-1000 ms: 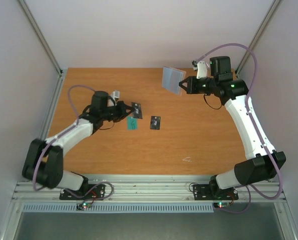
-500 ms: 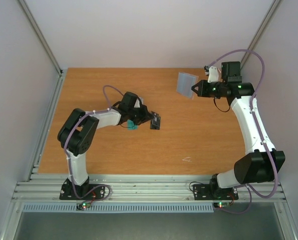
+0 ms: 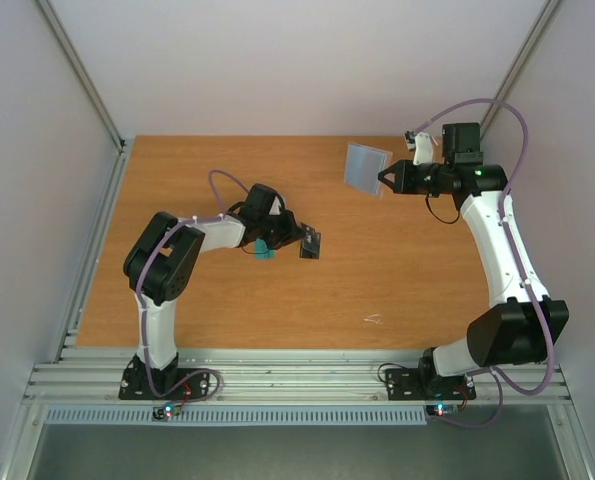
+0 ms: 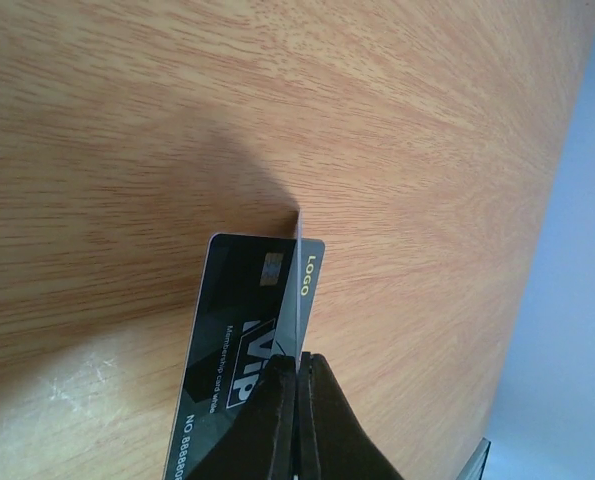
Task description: Take the credit cards out of the card holder
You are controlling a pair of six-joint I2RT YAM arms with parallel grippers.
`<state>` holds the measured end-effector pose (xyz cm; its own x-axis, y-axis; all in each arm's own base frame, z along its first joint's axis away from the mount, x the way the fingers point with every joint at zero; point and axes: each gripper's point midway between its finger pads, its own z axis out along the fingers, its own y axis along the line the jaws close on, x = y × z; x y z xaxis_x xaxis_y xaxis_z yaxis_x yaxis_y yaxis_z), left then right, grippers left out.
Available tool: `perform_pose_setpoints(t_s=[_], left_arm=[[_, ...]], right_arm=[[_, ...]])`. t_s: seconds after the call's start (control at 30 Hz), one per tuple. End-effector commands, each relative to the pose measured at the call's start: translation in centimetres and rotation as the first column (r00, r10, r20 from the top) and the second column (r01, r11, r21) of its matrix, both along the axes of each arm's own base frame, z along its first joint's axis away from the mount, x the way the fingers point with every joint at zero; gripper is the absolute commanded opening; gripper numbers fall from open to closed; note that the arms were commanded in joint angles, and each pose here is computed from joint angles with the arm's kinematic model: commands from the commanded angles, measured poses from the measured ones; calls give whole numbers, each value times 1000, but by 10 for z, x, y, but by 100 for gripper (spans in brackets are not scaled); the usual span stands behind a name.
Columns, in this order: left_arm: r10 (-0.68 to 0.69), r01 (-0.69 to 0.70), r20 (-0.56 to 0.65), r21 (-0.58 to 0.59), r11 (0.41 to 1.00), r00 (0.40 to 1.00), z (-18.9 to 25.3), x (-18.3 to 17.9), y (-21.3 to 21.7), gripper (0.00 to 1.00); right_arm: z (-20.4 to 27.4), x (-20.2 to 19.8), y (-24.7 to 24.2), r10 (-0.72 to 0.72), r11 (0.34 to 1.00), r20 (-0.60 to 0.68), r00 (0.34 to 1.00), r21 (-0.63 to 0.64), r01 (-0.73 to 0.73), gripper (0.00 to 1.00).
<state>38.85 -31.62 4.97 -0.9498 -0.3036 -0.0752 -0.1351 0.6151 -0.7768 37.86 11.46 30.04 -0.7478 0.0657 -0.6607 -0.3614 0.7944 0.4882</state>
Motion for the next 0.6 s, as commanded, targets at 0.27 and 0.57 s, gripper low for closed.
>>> perform_pose_setpoints(t_s=[0.27,0.57], left_arm=[[-3,4,-9,97,995,1000,-19,-6,13,12],[-2,-4,49,137,991,999,-10,-5,22,48]], right_arm=[[20,3,6,57,998,66,996,25,-59,1],[26,-2,9,70,997,72,995,41,-73,1]])
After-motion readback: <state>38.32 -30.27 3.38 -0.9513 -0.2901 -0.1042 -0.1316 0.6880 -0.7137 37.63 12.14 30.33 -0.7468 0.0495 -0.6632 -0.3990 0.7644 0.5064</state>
